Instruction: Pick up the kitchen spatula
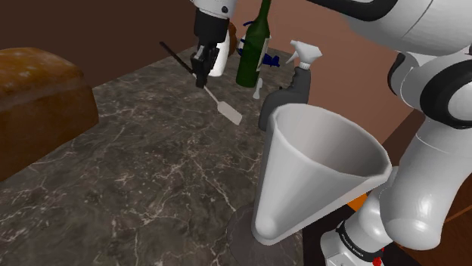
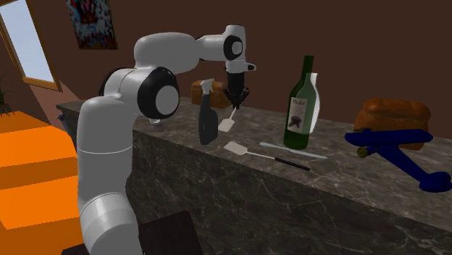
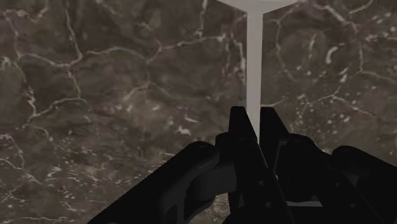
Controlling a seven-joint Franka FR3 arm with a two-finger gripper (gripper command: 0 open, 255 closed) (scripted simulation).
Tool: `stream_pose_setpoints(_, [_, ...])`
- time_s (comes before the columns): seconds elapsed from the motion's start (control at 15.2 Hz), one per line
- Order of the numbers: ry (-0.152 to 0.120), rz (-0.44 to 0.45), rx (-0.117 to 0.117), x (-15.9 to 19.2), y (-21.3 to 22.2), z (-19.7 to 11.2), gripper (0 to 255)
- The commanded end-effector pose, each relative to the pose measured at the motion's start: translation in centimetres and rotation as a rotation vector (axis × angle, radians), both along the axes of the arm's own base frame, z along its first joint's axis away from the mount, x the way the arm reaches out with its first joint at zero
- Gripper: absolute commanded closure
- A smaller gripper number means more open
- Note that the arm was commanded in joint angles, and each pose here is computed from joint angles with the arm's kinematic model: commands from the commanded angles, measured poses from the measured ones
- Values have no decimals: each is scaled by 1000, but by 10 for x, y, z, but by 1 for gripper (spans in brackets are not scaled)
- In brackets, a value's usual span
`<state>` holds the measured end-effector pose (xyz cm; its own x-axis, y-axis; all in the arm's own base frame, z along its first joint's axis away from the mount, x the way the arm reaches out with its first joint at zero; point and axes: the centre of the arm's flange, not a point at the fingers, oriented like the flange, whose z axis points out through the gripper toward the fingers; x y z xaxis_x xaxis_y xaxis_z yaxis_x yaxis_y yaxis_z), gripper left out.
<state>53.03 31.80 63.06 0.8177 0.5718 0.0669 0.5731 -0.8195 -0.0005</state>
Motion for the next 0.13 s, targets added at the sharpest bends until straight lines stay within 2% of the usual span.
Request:
stream_pose_setpoints(0.0, [0,0,0,0,-1,7,255])
stream_pose_setpoints(0.07, [0,0,0,0,-1,7,255])
